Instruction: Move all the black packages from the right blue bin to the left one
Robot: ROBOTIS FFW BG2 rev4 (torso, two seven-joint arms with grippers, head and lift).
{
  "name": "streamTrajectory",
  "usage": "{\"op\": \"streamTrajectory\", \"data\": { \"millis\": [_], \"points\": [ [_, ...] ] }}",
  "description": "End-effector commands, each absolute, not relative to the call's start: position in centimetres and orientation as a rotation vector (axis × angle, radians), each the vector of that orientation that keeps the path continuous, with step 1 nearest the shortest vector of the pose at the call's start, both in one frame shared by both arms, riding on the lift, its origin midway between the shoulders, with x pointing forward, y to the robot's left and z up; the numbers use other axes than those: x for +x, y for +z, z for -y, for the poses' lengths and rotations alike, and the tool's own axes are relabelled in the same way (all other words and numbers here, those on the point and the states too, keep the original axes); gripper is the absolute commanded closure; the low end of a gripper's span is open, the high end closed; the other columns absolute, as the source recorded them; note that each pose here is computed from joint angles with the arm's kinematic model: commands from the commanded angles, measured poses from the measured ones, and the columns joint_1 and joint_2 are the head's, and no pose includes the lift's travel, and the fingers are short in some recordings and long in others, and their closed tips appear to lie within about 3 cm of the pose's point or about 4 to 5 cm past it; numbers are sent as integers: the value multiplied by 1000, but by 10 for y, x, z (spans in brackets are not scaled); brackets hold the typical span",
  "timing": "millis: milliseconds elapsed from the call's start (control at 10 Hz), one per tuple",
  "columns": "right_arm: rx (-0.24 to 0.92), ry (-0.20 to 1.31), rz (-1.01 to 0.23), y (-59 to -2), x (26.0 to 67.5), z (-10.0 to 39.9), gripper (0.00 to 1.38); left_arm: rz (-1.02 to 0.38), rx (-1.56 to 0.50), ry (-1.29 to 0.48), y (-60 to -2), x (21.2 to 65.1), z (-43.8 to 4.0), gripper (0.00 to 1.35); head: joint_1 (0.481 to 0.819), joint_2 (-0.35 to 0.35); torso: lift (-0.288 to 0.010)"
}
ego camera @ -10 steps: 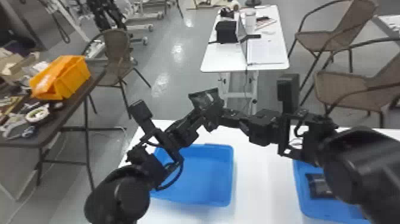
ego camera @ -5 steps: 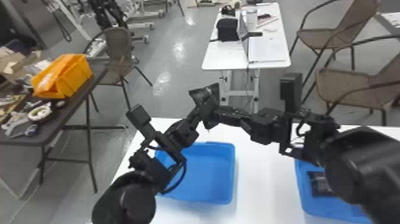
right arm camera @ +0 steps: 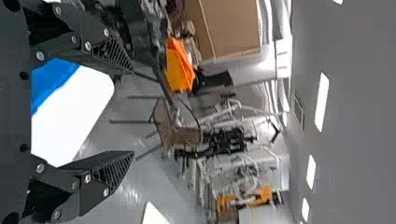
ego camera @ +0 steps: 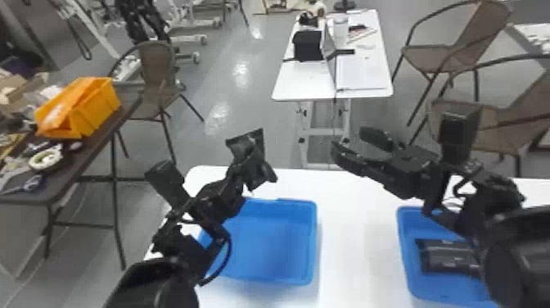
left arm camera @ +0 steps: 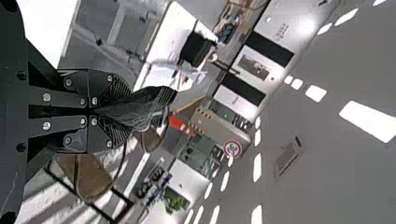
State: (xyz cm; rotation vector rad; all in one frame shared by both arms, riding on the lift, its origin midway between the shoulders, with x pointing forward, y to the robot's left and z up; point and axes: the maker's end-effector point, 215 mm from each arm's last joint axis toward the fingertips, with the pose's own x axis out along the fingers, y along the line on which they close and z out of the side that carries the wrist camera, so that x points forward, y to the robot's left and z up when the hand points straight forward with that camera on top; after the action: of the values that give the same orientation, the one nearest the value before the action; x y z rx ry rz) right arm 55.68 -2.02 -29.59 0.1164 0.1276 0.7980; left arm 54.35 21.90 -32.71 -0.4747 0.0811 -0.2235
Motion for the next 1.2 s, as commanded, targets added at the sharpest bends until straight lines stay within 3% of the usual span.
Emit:
{"op": "streamTrajectory", "data": {
  "millis": [0,200,300,400,500,600,800,1100],
  "points": [
    [122,723,-143,-311,552,50,341,-141,-243,-128,-361,531,-252,1213,677,196,0],
    [151,703,-172,-328,544,60,360,-284,87,-58,-413,510,-282,1213,695,208,0],
    [144,701,-175,-330,544,61,360,-315,97,-66,-434,503,-279,1200,695,214,0],
    [138,699,-176,-330,544,61,360,-311,75,-80,-440,502,-272,874,695,226,0],
    [131,695,-177,-331,545,63,360,-289,58,-88,-435,503,-268,329,695,225,0],
    [127,690,-179,-332,545,66,360,-261,36,-91,-428,505,-267,19,695,218,0],
    [68,617,-202,-339,547,92,360,-186,3,-100,-406,509,-261,121,695,209,0],
    [-22,347,-295,-397,532,183,361,44,7,-68,-320,511,-271,127,695,131,0]
  ]
}}
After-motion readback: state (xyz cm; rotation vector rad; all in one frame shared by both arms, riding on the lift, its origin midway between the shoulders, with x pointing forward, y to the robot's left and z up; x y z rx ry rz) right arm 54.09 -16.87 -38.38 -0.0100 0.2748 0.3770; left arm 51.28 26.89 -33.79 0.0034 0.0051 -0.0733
